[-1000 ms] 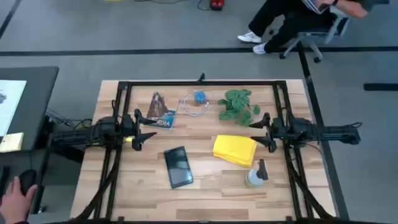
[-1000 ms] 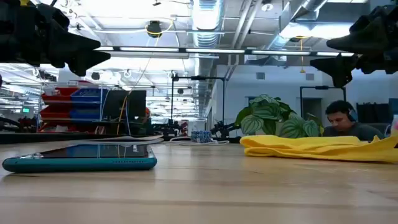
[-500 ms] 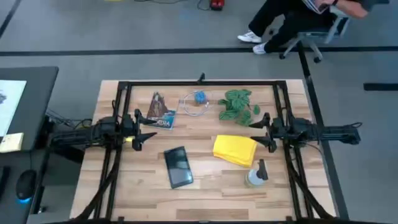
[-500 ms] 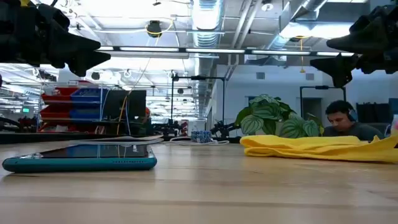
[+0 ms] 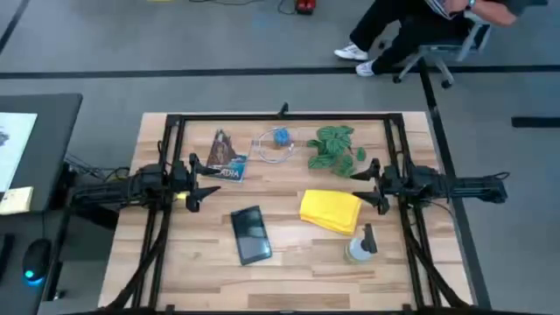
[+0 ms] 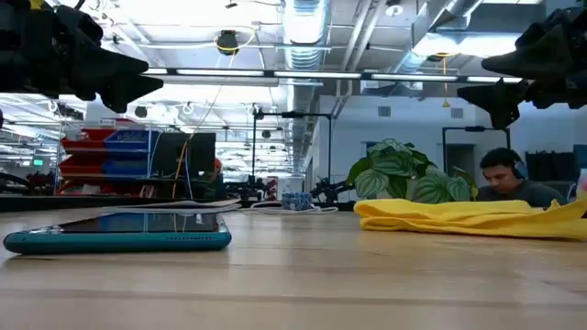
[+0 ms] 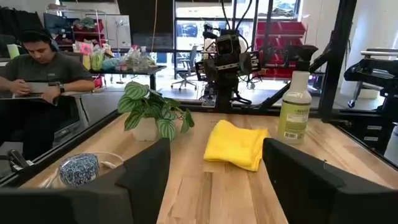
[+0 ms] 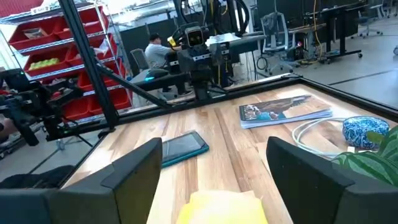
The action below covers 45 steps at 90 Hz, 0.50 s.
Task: Clean tablet
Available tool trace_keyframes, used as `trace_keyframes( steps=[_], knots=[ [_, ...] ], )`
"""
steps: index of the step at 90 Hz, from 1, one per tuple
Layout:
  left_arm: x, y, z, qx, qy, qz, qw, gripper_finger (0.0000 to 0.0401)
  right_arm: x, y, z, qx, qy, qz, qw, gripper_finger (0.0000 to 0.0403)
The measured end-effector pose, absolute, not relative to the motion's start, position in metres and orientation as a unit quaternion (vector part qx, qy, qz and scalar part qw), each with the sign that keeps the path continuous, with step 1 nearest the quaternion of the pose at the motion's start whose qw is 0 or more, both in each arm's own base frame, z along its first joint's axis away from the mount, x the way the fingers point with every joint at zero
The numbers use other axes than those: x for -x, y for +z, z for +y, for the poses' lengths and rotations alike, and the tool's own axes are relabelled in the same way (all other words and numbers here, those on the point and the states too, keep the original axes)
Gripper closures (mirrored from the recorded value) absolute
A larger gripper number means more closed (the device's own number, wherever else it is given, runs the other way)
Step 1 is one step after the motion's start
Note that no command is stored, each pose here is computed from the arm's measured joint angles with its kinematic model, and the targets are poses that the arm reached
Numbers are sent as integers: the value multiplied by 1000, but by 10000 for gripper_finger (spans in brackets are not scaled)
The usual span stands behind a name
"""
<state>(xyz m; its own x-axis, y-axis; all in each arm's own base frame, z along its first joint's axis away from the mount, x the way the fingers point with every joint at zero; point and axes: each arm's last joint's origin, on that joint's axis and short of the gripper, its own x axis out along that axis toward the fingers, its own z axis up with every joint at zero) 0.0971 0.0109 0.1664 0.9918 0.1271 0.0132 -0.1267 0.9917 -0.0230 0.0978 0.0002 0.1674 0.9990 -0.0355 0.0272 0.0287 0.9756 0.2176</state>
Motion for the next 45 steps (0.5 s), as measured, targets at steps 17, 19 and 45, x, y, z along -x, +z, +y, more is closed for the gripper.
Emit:
trace_keyframes(
  steps=[17,19,45],
  knots=[
    [-97,166,11,11,63,-7,998,166,-97,179,-1,-169,-23,-77,982,127],
    [-97,166,11,11,63,-7,998,166,-96,181,-1,-181,-20,-90,979,127],
    [-97,166,11,11,64,-7,998,166,-77,246,-3,-152,1,-272,950,127]
  ],
)
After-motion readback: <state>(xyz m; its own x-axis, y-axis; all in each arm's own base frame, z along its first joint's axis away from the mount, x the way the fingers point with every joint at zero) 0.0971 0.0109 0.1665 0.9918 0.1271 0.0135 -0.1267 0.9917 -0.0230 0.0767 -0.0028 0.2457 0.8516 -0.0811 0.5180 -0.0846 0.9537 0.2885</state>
